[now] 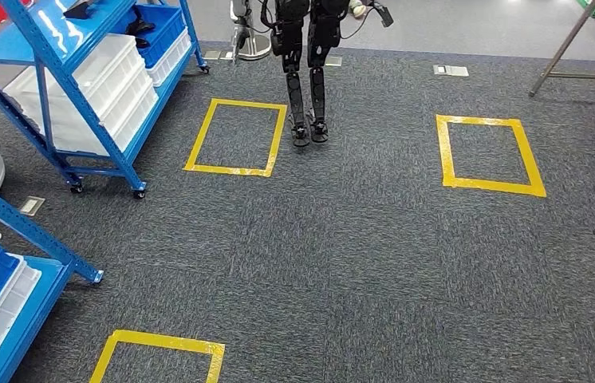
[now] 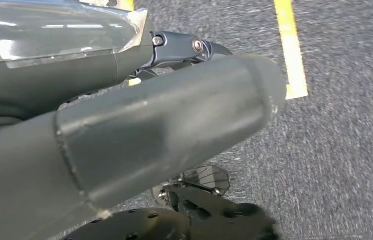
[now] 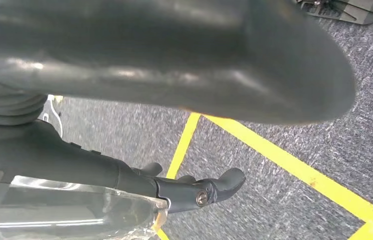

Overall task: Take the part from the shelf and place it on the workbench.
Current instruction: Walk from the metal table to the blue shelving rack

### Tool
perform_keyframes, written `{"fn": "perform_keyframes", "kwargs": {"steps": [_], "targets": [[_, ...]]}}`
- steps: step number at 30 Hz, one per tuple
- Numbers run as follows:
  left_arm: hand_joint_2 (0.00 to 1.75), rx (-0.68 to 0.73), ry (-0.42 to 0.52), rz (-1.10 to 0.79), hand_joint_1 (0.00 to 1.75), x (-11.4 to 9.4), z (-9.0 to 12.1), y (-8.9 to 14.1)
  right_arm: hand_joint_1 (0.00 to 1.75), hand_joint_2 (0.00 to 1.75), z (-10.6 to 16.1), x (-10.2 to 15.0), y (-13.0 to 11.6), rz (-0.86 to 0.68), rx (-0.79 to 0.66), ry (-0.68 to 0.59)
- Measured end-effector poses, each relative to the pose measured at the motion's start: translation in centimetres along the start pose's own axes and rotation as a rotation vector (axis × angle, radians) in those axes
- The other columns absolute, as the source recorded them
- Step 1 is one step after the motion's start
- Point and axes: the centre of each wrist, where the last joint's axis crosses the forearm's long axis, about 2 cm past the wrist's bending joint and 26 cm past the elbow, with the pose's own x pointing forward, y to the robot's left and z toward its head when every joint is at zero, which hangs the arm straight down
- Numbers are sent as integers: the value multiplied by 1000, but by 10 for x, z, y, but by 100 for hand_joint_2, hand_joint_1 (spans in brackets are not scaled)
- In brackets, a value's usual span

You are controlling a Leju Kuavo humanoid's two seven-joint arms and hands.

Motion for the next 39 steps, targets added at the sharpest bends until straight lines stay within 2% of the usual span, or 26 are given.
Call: {"fn": "perform_keyframes", "kwargs": {"steps": [39], "targets": [[0,-11,7,-15,0,3,-1,-2,0,0,1,6,4,21,27,-34]]}}
